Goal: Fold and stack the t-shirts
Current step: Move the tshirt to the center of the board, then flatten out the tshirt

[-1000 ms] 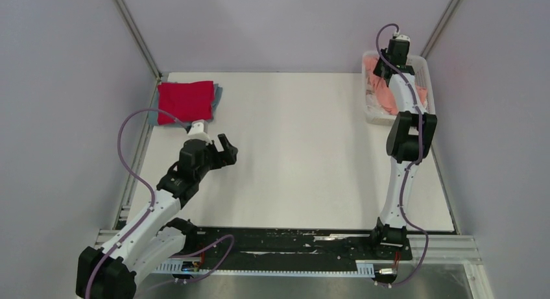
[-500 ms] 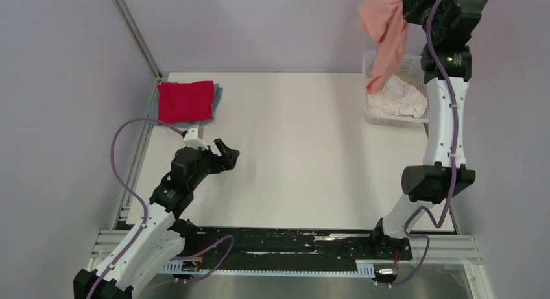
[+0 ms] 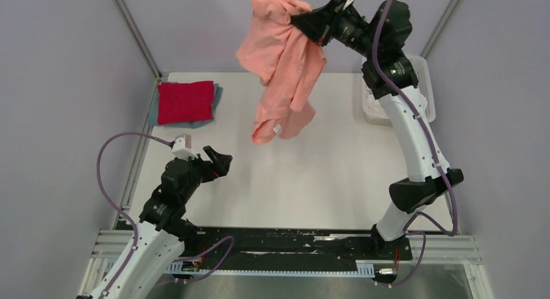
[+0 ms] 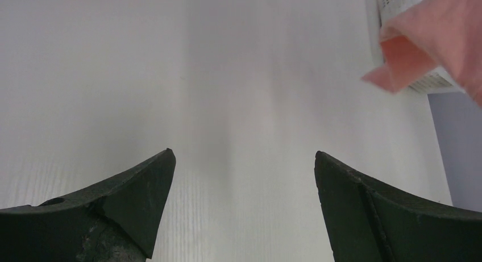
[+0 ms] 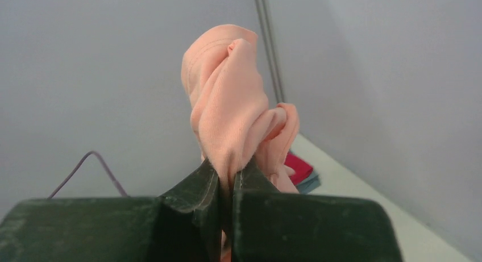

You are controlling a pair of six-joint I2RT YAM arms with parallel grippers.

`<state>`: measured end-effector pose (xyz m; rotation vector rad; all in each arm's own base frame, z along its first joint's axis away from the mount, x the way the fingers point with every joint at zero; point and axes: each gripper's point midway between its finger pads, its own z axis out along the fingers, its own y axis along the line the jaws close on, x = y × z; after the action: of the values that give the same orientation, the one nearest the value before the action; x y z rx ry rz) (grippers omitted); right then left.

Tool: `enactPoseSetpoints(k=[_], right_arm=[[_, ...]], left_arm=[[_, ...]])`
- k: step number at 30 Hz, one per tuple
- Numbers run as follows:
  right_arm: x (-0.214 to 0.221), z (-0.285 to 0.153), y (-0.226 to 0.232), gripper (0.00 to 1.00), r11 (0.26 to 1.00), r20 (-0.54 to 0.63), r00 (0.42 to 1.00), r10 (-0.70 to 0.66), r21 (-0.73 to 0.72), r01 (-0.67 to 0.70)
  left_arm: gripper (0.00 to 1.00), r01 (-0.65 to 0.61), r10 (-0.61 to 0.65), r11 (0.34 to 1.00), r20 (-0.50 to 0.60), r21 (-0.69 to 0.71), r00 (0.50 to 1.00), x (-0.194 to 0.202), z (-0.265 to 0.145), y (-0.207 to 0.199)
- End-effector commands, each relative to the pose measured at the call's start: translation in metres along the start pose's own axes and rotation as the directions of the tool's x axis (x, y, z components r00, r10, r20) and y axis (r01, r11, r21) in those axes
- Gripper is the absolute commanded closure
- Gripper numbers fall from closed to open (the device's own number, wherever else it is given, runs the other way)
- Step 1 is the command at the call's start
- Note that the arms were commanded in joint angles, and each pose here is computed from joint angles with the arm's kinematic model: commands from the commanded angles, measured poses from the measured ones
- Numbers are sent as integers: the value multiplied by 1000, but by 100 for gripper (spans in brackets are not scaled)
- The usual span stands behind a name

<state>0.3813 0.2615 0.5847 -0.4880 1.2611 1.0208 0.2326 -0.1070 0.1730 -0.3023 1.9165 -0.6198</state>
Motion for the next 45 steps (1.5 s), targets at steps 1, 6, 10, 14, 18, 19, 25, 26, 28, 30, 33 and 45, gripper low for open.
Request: enactPoseSetpoints(k=[1,6,10,14,18,19,25,26,28,30,33,45], right_arm=[[21,5,37,100,995,-38,998,41,-93,-44],[84,-34,2,98,978,-107,982,156,152,-139],[210,-140,-69,90,803,-154,896,415,526,-282],[321,-274,-131,67,490,-84,787,611,821,-293],[332,-351,-159,1,264,-79,796,600,959,-103],[326,-353,-159,0,267,-97,805,585,960,-79],[302,-312,-131,0,442,-275,865,419,894,71],[306,-298,-122,0,508,-349,859,375,853,125],[329,-260,-94,0,681,-506,808,301,708,189],[359,-225,-60,0,834,-644,733,217,513,203],[402,-191,-41,0,908,-780,618,99,325,264],[501,-160,-83,25,824,-912,378,160,334,458]], left_arm=[[0,52,-52,997,1,-58,999,-1,-9,8],[0,76,-76,989,2,-126,997,2,-18,21],[0,94,-94,984,4,-151,996,5,-19,27],[0,92,-95,984,-16,-152,995,7,-12,24],[0,87,-100,985,-79,-149,992,15,1,19],[0,88,-105,984,-104,-155,989,20,7,19],[0,93,-125,981,-186,-168,975,40,26,20],[0,89,-123,982,-200,-169,972,44,28,21],[0,86,-120,983,-215,-161,969,46,32,19],[0,78,-114,984,-232,-160,966,48,35,18],[0,69,-112,982,-248,-174,962,52,35,21],[0,49,-97,978,-233,-203,968,56,25,34]])
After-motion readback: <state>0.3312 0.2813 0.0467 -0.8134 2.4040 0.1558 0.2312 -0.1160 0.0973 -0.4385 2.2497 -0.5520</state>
